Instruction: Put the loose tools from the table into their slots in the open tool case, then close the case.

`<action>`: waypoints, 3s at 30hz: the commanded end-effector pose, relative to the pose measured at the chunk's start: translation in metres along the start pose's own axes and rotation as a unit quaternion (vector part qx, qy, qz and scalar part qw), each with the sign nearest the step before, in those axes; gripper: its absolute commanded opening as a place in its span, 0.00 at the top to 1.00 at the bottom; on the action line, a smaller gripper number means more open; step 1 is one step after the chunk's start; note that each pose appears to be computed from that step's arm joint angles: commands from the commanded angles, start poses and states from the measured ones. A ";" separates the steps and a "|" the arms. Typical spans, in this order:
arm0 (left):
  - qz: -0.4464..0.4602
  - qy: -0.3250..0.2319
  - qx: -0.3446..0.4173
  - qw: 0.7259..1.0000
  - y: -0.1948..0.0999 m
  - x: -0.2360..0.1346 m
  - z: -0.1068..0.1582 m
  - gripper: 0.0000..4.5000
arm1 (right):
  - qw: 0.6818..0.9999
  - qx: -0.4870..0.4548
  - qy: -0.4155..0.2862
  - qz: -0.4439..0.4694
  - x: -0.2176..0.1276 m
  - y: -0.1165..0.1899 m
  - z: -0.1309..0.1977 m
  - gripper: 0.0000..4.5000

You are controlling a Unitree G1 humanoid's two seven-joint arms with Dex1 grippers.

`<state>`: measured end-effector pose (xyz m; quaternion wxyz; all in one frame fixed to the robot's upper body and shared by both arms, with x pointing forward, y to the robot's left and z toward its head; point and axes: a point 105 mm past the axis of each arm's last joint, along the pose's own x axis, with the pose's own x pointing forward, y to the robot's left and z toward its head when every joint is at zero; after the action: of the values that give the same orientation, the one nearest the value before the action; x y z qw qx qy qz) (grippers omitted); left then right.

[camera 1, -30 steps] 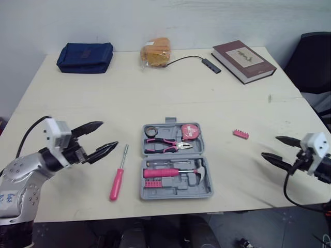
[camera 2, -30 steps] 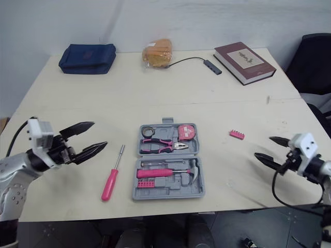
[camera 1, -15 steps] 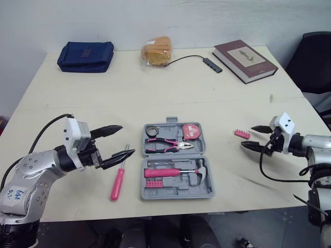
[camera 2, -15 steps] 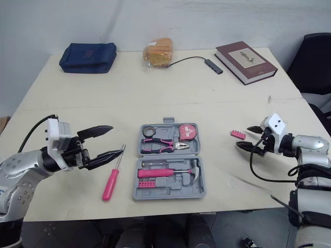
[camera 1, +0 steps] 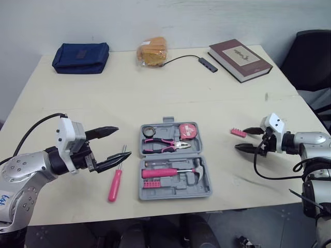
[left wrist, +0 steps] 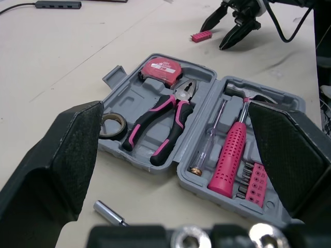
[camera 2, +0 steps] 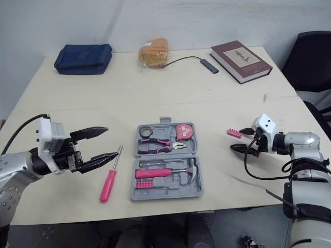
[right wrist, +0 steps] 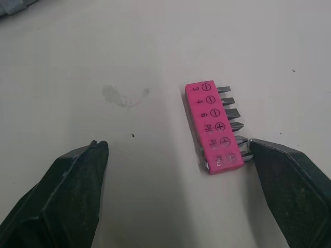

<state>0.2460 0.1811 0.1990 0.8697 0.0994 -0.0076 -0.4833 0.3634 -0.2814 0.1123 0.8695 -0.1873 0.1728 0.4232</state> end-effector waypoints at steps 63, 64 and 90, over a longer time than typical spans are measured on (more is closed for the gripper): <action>-0.197 0.029 0.038 0.979 -0.046 0.021 -0.040 0.00 | 0.915 -0.260 0.095 0.295 0.047 0.206 0.100 0.84; -0.196 0.029 0.039 0.979 -0.046 0.022 -0.040 0.00 | 0.913 -0.262 0.097 0.296 0.047 0.206 0.099 0.84; -0.171 0.034 0.030 0.984 -0.049 0.022 -0.041 0.00 | 0.898 -0.274 0.133 0.318 0.067 0.212 0.097 0.84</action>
<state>0.2230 0.1446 0.1423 0.7731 0.1282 0.0368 -0.6202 0.2487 -0.0745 0.1247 0.5768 -0.4028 0.2248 0.6742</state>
